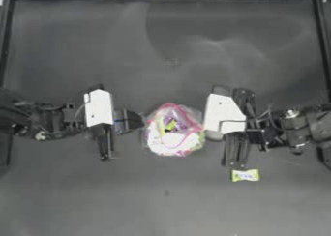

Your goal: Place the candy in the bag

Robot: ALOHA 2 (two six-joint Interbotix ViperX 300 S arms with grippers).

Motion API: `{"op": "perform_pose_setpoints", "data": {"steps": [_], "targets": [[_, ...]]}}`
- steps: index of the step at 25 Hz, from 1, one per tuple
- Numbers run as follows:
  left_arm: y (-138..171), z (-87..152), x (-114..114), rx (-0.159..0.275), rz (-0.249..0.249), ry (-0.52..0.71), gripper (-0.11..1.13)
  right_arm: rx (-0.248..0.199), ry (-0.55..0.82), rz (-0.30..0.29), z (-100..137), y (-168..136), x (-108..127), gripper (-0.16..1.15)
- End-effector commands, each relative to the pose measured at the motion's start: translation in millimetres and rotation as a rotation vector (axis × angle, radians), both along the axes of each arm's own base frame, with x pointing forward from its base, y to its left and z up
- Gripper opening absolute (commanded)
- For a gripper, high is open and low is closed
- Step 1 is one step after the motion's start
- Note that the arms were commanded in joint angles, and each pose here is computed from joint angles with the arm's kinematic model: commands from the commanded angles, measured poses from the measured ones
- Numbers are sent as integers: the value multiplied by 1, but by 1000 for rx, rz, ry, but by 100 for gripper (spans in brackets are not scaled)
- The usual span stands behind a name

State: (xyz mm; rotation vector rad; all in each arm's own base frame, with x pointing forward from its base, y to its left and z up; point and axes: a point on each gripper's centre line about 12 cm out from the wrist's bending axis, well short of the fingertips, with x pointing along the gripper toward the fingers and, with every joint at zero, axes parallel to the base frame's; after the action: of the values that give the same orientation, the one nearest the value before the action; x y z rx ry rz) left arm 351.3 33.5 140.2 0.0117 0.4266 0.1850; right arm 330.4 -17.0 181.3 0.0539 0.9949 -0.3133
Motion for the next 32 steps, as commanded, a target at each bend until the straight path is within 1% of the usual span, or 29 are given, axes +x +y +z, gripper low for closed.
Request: {"op": "perform_pose_setpoints", "data": {"steps": [1, 8, 14, 21, 32], "targets": [[-2, 6, 10, 12, -4, -53, 10, 14, -11, -6, 2, 1, 2, 4], [-5, -2, 12, 16, -8, -49, 10, 27, 8, -22, -7, -1, -3, 4], [-6, -7, 12, 16, -11, -37, 10, 41, -19, -18, -11, -4, 0, 4], [-6, -7, 12, 16, -10, -35, 10, 44, -15, -15, -16, -5, 2, 4], [-6, -15, 16, 17, -13, -17, 10, 47, -7, -24, -19, -5, 0, 5]]}}
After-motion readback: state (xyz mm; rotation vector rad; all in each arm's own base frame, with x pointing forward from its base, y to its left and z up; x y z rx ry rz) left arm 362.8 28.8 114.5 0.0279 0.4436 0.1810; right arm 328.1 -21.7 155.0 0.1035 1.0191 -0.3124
